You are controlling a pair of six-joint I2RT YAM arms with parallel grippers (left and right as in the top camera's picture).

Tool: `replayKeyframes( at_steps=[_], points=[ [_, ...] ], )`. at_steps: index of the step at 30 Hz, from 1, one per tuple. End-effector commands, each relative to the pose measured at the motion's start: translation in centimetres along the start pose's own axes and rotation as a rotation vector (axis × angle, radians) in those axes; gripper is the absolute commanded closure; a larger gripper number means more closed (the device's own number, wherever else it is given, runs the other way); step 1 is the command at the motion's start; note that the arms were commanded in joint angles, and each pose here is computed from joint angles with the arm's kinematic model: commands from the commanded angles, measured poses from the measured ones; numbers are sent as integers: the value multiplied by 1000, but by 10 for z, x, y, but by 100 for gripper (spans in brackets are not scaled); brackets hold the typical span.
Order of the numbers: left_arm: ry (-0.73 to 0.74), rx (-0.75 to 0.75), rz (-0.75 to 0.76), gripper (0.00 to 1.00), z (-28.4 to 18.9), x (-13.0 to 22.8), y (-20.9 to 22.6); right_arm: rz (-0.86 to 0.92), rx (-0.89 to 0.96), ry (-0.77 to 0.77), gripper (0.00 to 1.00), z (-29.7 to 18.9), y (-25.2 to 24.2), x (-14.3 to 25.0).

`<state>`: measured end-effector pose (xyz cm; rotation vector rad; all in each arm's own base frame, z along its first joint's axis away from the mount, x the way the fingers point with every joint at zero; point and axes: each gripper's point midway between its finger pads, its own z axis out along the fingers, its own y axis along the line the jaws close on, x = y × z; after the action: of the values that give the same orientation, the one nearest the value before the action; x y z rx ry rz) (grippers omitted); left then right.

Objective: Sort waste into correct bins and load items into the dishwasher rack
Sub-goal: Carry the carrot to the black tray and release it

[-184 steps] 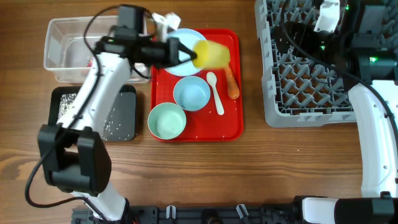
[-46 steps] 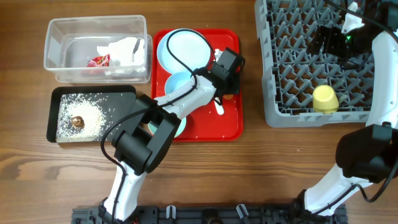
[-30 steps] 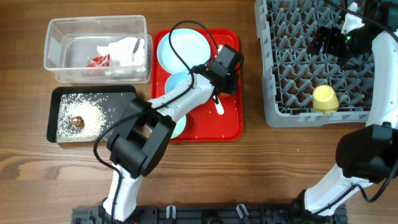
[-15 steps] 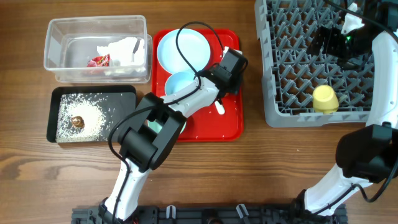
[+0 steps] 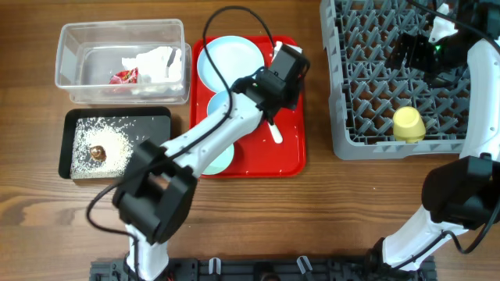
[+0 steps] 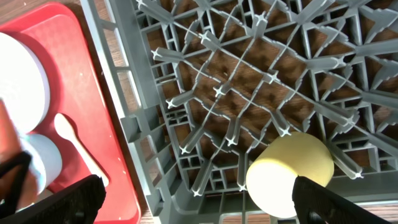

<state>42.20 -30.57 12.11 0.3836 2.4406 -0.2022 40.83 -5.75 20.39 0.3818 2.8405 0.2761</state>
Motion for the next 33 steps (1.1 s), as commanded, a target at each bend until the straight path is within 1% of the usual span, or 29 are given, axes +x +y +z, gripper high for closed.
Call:
replayKeyframes(
  at_steps=[1, 3, 5, 6, 8, 10, 12, 15, 16, 18, 19, 21, 22, 23, 24, 26, 28, 30, 33],
  points=[
    [-50, -120, 1, 82, -45, -16, 27, -23, 6, -42, 0, -14, 2, -4],
    [-15, -170, -41, 80, -66, -9, 47, -23, 6, -42, 0, -14, 2, -4],
    [19, -212, -144, 80, -84, -3, 72, -23, 6, -42, 0, -14, 2, -4],
    [40, -244, -216, 80, -95, 2, 92, -23, 6, -42, 0, -14, 2, -4],
    [76, -295, -295, 80, -109, 11, 120, -23, 6, -42, 0, -14, 2, -4],
    [131, -349, -363, 80, -118, 25, 146, -22, 6, -40, 0, -14, 2, -3],
    [216, -426, -474, 80, -127, 49, 176, -22, 7, -39, 0, -14, 2, -3],
    [303, -476, -544, 80, -137, 71, 198, -23, 6, -43, 0, -14, 2, -4],
    [332, -498, -599, 80, -141, 79, 209, -23, 6, -43, 0, -14, 2, -4],
    [364, -529, -633, 81, -145, 89, 221, -23, 6, -42, 0, -14, 2, -4],
    [388, -551, -658, 82, -144, 100, 229, -23, 6, -42, 0, -14, 2, -4],
    [440, -616, -763, 80, -142, 129, 247, -23, 6, -42, 0, -14, 2, -4],
    [463, -638, -793, 80, -141, 141, 253, -23, 6, -43, 0, -14, 2, -4],
    [487, -666, -838, 80, -140, 156, 261, -24, 6, -44, 0, -14, 2, -4],
    [504, -709, -924, 82, -134, 180, 273, -23, 6, -44, 0, -14, 2, -4],
    [493, -732, -991, 84, -125, 197, 281, -23, 6, -43, 0, -14, 2, -4],
    [442, -704, -1044, 84, -103, 210, 286, -23, 6, -42, 0, -14, 2, -4],
    [348, -682, -1083, 78, -80, 214, 291, -22, 6, -40, 0, -14, 2, -3],
    [296, -694, -1078, 62, -72, 217, 297, -22, 7, -38, 0, -14, 2, -3]
  ],
)
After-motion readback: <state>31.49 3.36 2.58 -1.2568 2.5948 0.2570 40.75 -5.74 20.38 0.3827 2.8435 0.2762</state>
